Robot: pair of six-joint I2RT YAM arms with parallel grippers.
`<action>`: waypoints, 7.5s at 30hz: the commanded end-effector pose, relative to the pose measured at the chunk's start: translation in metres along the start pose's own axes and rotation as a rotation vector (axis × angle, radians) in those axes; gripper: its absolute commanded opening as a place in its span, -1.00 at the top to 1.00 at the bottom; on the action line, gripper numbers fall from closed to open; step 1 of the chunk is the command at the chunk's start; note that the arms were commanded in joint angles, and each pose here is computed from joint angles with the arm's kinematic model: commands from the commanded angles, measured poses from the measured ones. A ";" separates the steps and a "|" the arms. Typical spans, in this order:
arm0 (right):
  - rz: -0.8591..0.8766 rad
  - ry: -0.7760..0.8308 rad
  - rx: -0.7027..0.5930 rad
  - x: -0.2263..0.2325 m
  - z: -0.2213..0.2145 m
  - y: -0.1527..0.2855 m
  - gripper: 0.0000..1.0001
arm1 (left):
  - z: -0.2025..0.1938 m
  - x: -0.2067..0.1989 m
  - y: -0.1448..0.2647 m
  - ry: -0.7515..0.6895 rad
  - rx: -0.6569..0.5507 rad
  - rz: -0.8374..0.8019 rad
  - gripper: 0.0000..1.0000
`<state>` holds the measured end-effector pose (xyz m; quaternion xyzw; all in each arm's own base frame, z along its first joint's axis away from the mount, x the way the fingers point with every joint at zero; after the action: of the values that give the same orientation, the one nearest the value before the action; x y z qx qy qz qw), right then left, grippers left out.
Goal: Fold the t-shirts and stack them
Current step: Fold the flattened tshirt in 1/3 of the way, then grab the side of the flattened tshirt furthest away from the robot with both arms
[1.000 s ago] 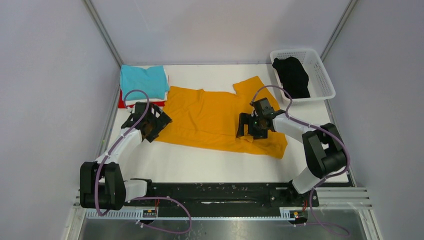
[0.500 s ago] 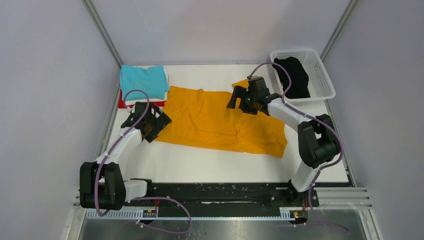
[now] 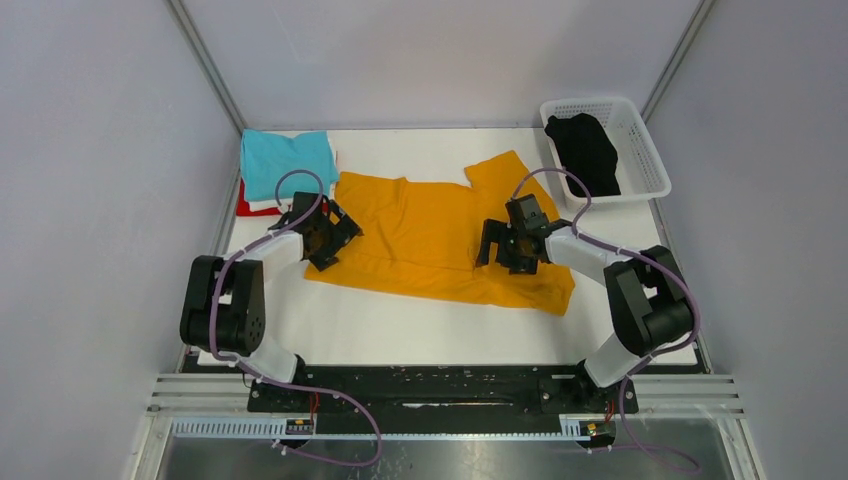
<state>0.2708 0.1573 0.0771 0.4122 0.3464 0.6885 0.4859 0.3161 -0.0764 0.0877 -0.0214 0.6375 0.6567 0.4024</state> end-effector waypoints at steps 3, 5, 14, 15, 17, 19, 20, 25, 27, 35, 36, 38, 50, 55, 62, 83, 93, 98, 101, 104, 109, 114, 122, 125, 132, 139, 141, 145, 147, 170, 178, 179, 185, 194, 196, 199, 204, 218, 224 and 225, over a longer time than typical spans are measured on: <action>-0.057 0.004 0.028 -0.010 -0.019 0.001 -0.99 | -0.019 0.027 -0.005 0.049 0.047 0.014 -0.98; -0.065 -0.002 0.034 -0.012 -0.025 0.005 -0.99 | -0.028 0.040 0.003 0.067 0.053 0.017 -0.98; -0.040 -0.028 0.071 -0.016 -0.061 0.022 -0.99 | -0.054 0.088 0.038 0.083 0.065 0.046 -0.98; -0.033 -0.027 0.072 -0.016 -0.064 0.024 -0.99 | -0.056 0.092 0.040 0.083 0.067 0.050 -0.98; -0.022 -0.027 0.081 -0.017 -0.074 0.027 -0.99 | -0.061 0.101 0.043 0.085 0.072 0.063 -0.98; -0.010 -0.014 0.094 -0.018 -0.081 0.028 -0.99 | -0.065 0.107 0.045 0.088 0.081 0.065 -0.98; -0.020 -0.014 0.105 -0.020 -0.085 0.029 -0.99 | -0.067 0.109 0.047 0.091 0.085 0.061 -0.98; -0.010 -0.013 0.115 -0.022 -0.096 0.034 -0.99 | -0.073 0.115 0.063 0.089 0.064 0.045 -0.98; -0.001 -0.012 0.108 -0.021 -0.097 0.037 -0.99 | -0.075 0.120 0.068 0.095 0.052 0.045 -0.98; 0.017 -0.013 0.128 -0.021 -0.107 0.045 -0.99 | -0.077 0.131 0.081 0.105 0.017 0.044 -0.98; 0.027 -0.021 0.129 -0.020 -0.109 0.045 -0.99 | -0.077 0.133 0.081 0.105 0.012 0.046 -0.98; 0.049 -0.031 0.136 -0.018 -0.114 0.047 -0.99 | -0.077 0.134 0.082 0.106 0.009 0.044 -0.98; 0.058 0.002 -0.068 -0.004 -0.059 0.077 -0.99 | -0.054 0.088 0.100 0.029 -0.061 -0.056 -0.98; 0.046 0.030 -0.155 0.000 -0.035 0.088 -0.99 | -0.018 0.049 0.102 -0.039 -0.187 -0.019 -0.98; 0.068 0.080 -0.103 0.001 -0.038 0.078 -0.99 | 0.048 -0.014 0.051 -0.129 -0.212 0.095 -0.98; 0.051 0.143 -0.066 -0.005 -0.041 0.065 -0.99 | 0.089 -0.033 -0.054 -0.326 -0.038 0.322 -0.36; 0.041 0.151 -0.068 -0.007 -0.042 0.065 -0.99 | 0.082 -0.033 -0.056 -0.326 -0.017 0.302 0.21; 0.036 0.151 -0.068 -0.007 -0.041 0.064 -0.99 | 0.083 -0.035 -0.052 -0.335 -0.039 0.303 0.39; 0.034 0.151 -0.063 -0.008 -0.041 0.063 -0.99 | 0.085 -0.037 -0.053 -0.337 -0.045 0.305 0.52; 0.018 0.152 -0.065 -0.009 -0.040 0.063 -0.99 | 0.084 -0.037 -0.054 -0.339 -0.037 0.311 0.79; -0.024 0.138 -0.106 -0.009 -0.019 0.065 -0.99 | 0.082 -0.038 -0.049 -0.350 -0.051 0.316 1.00; -0.165 0.082 -0.204 -0.019 0.044 0.067 -0.99 | 0.078 -0.043 -0.042 -0.385 -0.068 0.304 1.00; -0.191 0.118 -0.256 -0.025 0.166 0.032 -0.99 | 0.074 -0.046 -0.032 -0.400 -0.076 0.262 1.00; -0.141 0.125 -0.240 -0.031 0.204 0.015 -0.99 | 0.072 -0.048 -0.029 -0.402 -0.066 0.238 1.00; 0.134 0.618 -0.200 -0.038 0.253 0.005 -0.99 | 0.071 -0.048 -0.026 -0.401 -0.070 0.224 1.00; 0.037 1.222 0.001 -0.079 0.242 -0.003 -0.99 | 0.071 -0.050 -0.022 -0.398 -0.077 0.209 1.00; 0.070 1.295 0.029 -0.082 0.237 -0.009 -0.99 | 0.073 -0.050 -0.019 -0.400 -0.093 0.222 1.00; 0.169 1.419 0.035 -0.081 0.229 -0.024 -0.99 | 0.071 -0.050 -0.016 -0.393 -0.091 0.208 1.00; 0.158 1.456 0.039 -0.084 0.231 -0.031 -0.99 | 0.070 -0.051 -0.016 -0.387 -0.090 0.199 1.00; -0.080 0.705 -0.083 -0.082 0.259 -0.062 -0.99 | 0.058 -0.057 -0.002 -0.363 -0.096 0.164 1.00; -0.269 0.528 -0.086 -0.088 0.261 -0.039 -0.97 | 0.056 -0.060 0.000 -0.364 -0.102 0.148 1.00; -0.303 0.503 -0.093 -0.089 0.264 -0.033 -0.97 | 0.056 -0.061 -0.001 -0.365 -0.100 0.144 1.00; -0.165 0.180 -0.242 -0.074 0.289 -0.027 -0.97 | 0.055 -0.062 -0.005 -0.369 -0.088 0.141 1.00; -0.126 -0.038 -0.076 -0.077 0.249 -0.078 -0.97 | 0.056 -0.063 0.000 -0.370 -0.104 0.127 1.00; -0.100 -0.058 -0.058 -0.074 0.248 -0.085 -0.97 | 0.055 -0.062 0.001 -0.368 -0.101 0.125 1.00; -0.085 -0.071 -0.008 -0.071 0.241 -0.092 -0.89 | 0.054 -0.062 0.002 -0.368 -0.098 0.120 1.00; -0.097 -0.036 0.071 -0.058 0.219 -0.088 -0.92 | 0.054 -0.062 0.005 -0.367 -0.102 0.110 1.00; -0.259 0.105 0.121 -0.043 0.204 -0.081 -0.45 | 0.055 -0.059 0.003 -0.360 -0.112 0.126 1.00; -0.310 0.086 0.062 -0.050 0.217 -0.087 -0.04 | 0.056 -0.058 0.000 -0.360 -0.112 0.140 1.00; -0.318 0.082 0.056 -0.052 0.218 -0.088 -0.02 | 0.056 -0.059 0.000 -0.360 -0.117 0.141 1.00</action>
<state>0.5006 0.1588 0.0728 0.3538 0.4545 0.6249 0.5270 0.3762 -0.0580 0.1148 0.1429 0.5309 0.7041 0.4494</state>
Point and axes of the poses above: each gripper's point midway between its finger pads, its own y axis back along the fingers, its own x axis along the line the jaws close on, z = x × y, the point moved 6 cm from there along y, back along the fingers, and after that the axes turned 15 degrees about y, right-handed, at the moved point
